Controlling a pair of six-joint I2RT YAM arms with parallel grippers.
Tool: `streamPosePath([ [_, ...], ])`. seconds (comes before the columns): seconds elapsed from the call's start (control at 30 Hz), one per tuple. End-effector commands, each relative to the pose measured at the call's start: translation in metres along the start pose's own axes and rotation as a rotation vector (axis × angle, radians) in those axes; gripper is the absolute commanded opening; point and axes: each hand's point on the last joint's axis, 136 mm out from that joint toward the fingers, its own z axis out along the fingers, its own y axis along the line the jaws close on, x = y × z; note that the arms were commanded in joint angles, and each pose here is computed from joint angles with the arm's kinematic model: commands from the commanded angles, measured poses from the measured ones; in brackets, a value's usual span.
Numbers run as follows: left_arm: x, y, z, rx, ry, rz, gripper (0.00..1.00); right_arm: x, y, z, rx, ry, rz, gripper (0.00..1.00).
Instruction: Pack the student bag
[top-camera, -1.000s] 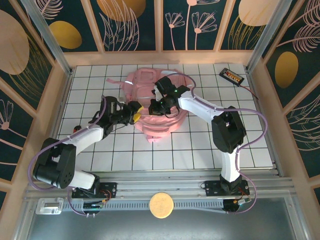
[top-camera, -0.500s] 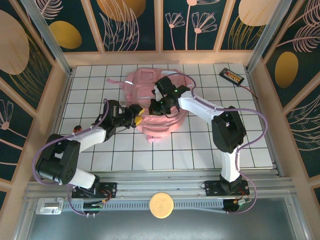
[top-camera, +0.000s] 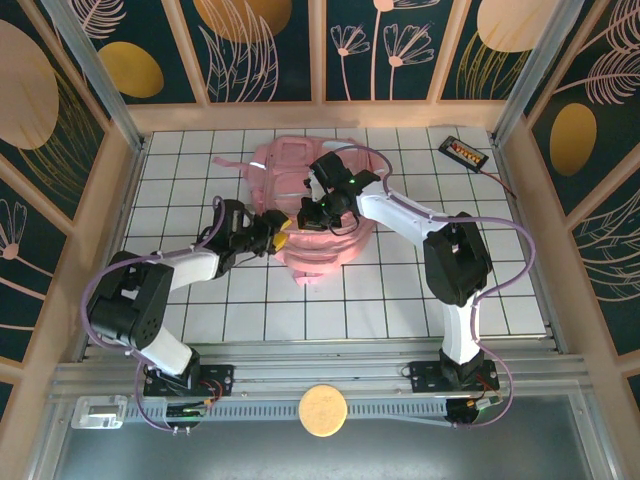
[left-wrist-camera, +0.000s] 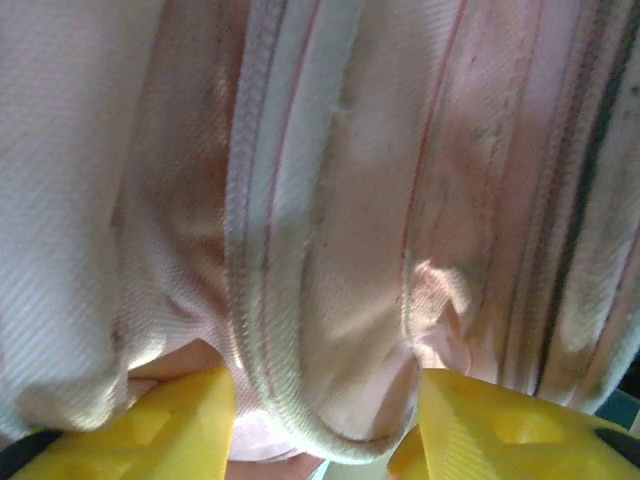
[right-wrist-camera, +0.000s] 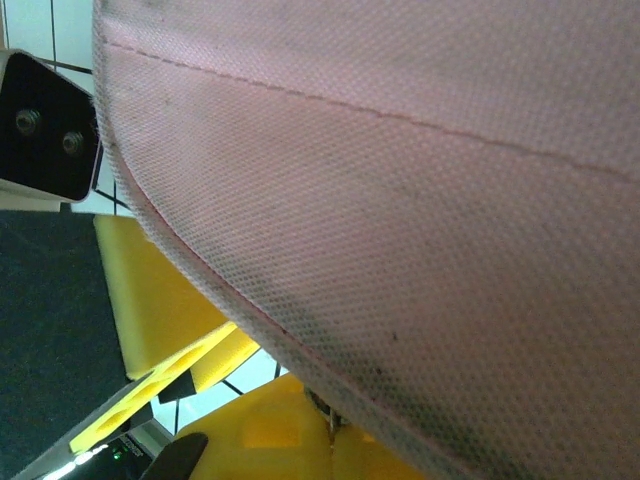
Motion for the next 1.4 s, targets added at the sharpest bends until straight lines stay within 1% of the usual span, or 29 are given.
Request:
streamPosePath([
  [0.0, -0.008, -0.018, 0.004, 0.038, -0.030, 0.019, 0.43, -0.005, 0.020, -0.019, -0.045, -0.035, -0.027, 0.00],
  [0.07, -0.009, -0.019, 0.004, 0.039, -0.035, 0.022, 0.34, -0.004, 0.020, -0.018, -0.043, -0.031, -0.026, 0.00],
  [0.2, -0.010, -0.018, 0.002, 0.038, -0.048, 0.027, 0.04, -0.003, 0.014, -0.017, -0.020, -0.031, -0.021, 0.00],
  [0.23, -0.010, -0.017, 0.001, 0.035, -0.052, 0.028, 0.00, -0.002, 0.011, -0.018, -0.010, -0.032, -0.019, 0.00],
  [0.4, -0.010, -0.016, -0.003, 0.032, -0.065, 0.031, 0.00, -0.004, -0.005, -0.027, 0.040, -0.054, 0.000, 0.00],
  [0.83, -0.008, -0.011, -0.011, 0.016, -0.063, 0.048, 0.00, -0.009, -0.090, -0.070, 0.147, -0.131, 0.126, 0.00],
  [1.03, -0.012, -0.008, -0.018, 0.003, -0.076, 0.054, 0.00, -0.012, -0.119, -0.088, 0.187, -0.158, 0.143, 0.00],
  [1.13, -0.013, -0.007, -0.021, 0.000, -0.080, 0.059, 0.00, -0.010, -0.123, -0.090, 0.177, -0.157, 0.152, 0.00],
  [1.37, -0.017, -0.011, -0.019, -0.003, -0.071, 0.076, 0.00, -0.002, -0.103, -0.077, 0.109, -0.131, 0.130, 0.00],
])
